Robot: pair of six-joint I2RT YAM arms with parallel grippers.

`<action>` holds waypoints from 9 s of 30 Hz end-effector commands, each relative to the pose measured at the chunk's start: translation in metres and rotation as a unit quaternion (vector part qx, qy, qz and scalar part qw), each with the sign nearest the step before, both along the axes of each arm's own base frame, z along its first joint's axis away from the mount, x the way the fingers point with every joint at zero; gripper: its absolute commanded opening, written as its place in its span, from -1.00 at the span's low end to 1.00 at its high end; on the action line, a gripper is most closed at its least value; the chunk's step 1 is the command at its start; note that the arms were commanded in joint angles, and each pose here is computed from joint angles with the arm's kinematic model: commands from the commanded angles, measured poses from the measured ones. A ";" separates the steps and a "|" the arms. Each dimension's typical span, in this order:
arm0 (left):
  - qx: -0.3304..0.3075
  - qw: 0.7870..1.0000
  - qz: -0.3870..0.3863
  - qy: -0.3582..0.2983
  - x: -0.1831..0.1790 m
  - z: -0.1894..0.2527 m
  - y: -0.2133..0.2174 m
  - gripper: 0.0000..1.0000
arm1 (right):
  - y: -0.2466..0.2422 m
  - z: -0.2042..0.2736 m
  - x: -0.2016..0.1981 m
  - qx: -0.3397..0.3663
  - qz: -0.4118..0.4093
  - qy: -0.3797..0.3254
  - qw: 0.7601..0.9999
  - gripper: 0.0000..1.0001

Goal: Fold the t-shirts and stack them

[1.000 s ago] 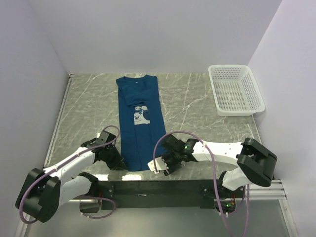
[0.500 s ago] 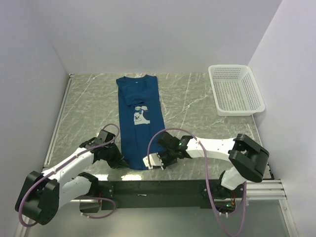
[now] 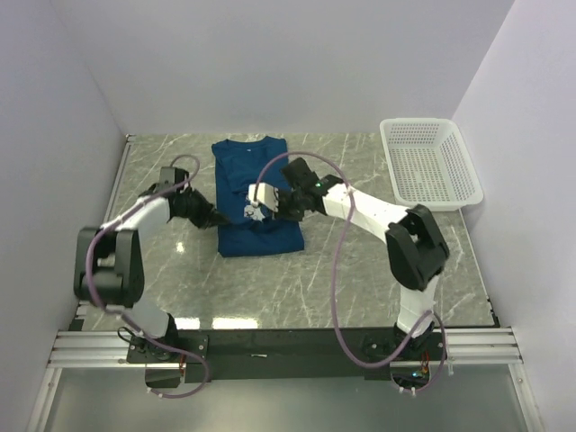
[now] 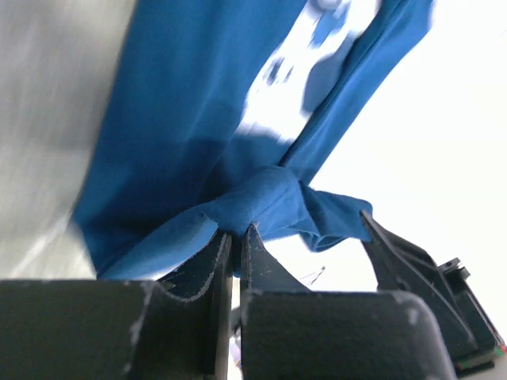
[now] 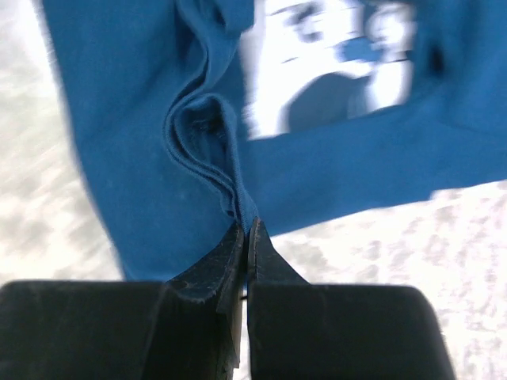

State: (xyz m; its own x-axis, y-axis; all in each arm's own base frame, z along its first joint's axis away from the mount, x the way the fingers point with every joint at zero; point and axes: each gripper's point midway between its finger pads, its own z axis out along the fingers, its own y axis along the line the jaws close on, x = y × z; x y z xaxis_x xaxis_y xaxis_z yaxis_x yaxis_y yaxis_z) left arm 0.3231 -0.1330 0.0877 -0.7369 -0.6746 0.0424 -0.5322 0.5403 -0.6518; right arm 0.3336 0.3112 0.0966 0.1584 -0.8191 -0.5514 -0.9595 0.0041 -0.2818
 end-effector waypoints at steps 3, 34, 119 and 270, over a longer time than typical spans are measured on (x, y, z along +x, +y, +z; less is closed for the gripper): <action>-0.002 0.999 -0.018 -0.029 0.067 0.008 0.002 -0.99 | 0.011 0.010 0.061 0.009 -0.076 -0.017 0.997 -1.00; 0.019 1.000 -0.003 -0.017 0.140 -0.006 0.037 -0.99 | 0.025 0.019 0.151 0.046 -0.173 -0.087 0.980 -1.00; -0.055 0.995 -0.077 0.018 -0.091 -0.048 -0.024 -0.99 | -0.049 -0.051 -0.096 -0.089 0.167 0.021 0.982 -1.00; 0.070 0.981 -0.062 -0.169 0.220 -0.010 0.001 -0.47 | -0.040 -0.050 0.078 0.099 -0.365 0.301 0.875 -0.31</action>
